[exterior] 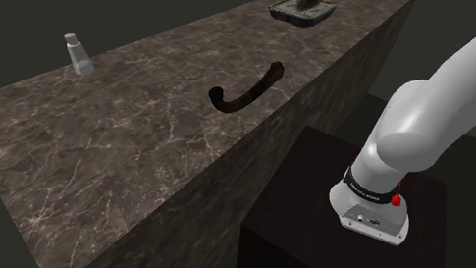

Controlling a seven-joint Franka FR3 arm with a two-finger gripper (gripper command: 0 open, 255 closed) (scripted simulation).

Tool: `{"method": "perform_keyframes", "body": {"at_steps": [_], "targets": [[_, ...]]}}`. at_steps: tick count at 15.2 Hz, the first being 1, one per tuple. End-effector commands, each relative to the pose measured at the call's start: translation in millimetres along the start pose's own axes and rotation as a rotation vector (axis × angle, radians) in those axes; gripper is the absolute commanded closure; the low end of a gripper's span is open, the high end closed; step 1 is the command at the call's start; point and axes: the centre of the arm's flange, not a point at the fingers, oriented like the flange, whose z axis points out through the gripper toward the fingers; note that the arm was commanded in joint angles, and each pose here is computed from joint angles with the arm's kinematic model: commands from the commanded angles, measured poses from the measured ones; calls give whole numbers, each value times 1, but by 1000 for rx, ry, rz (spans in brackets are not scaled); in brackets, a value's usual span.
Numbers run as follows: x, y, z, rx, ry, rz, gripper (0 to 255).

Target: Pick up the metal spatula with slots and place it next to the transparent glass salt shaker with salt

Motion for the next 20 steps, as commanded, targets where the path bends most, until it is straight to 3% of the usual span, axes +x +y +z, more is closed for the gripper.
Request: {"method": "perform_keyframes", "body": {"at_steps": [1,20], "targets": [[1,-26,10,0,1,2,255],[-9,-264,88,0,1,2,255]]}}
